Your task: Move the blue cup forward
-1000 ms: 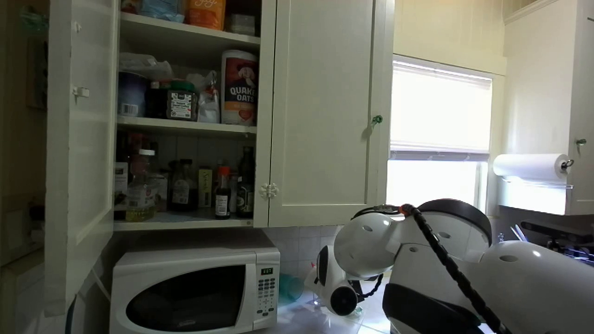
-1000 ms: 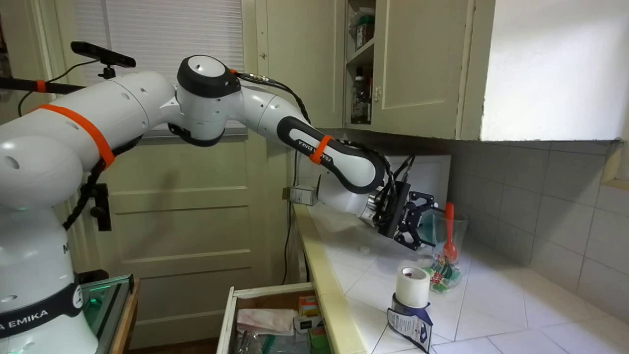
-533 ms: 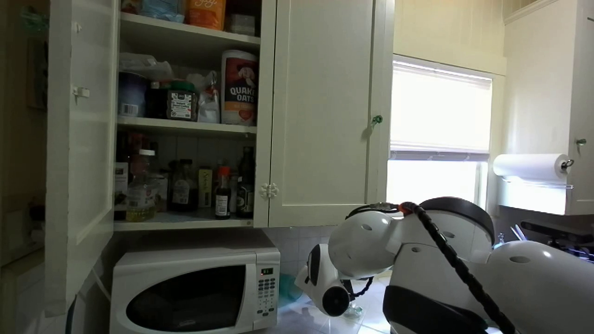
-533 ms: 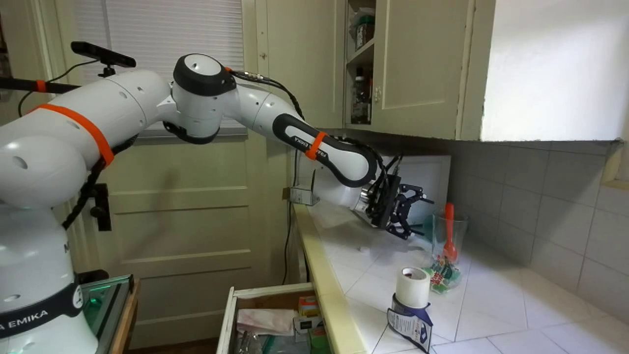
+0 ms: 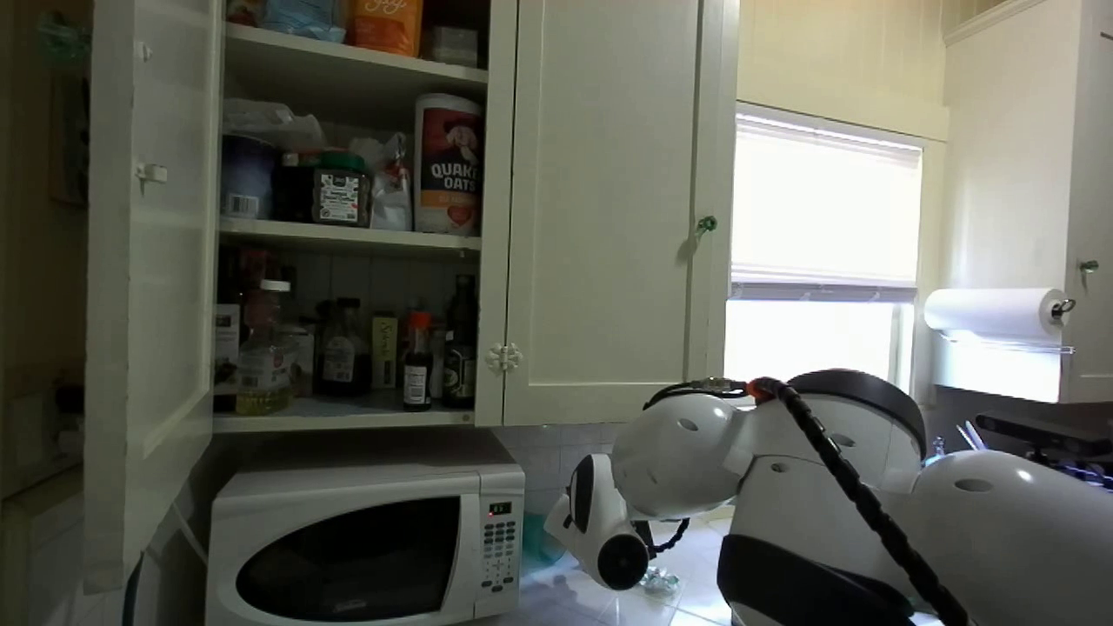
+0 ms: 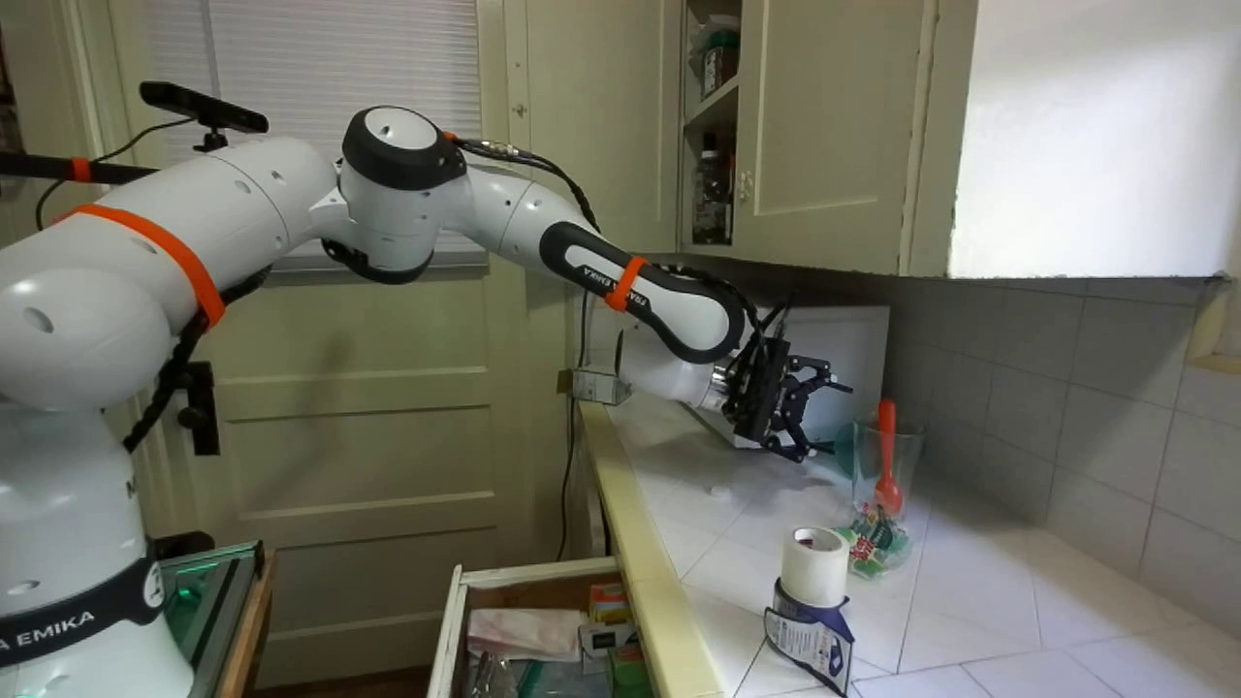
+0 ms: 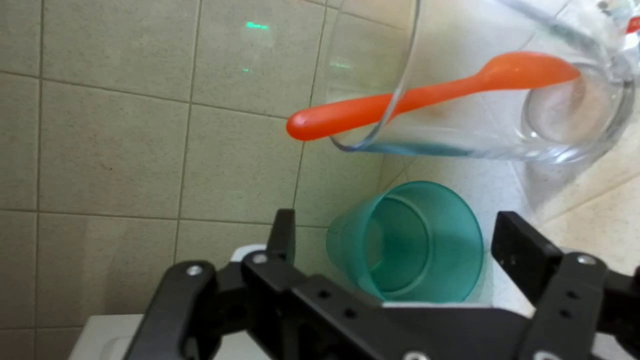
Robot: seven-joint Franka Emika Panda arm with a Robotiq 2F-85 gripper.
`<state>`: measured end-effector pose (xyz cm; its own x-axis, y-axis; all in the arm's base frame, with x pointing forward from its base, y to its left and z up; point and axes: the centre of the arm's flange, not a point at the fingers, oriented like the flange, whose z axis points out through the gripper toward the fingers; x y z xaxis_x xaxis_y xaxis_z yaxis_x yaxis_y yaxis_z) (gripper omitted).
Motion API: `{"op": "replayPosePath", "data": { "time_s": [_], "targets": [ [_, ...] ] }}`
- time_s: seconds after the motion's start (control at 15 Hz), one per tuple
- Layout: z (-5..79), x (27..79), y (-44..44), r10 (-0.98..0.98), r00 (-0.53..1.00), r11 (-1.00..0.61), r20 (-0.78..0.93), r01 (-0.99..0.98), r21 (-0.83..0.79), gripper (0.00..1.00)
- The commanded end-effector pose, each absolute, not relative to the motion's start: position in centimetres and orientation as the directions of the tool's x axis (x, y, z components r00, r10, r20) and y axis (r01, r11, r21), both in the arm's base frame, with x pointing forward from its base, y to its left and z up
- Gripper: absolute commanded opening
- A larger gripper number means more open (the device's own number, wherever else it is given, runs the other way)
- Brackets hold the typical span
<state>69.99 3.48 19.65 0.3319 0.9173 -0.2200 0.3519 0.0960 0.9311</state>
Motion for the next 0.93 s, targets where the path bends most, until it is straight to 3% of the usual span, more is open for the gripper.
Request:
{"op": "replayPosePath", "data": {
  "time_s": [0.0, 0.87],
  "targets": [
    [19.6, 72.8, 3.6, 0.94, 0.278, 0.105, -0.2, 0.322, 0.941, 1.0],
    [17.8, 75.8, 3.5, 0.946, 0.274, 0.076, -0.174, 0.333, 0.94, 1.0]
  ]
}}
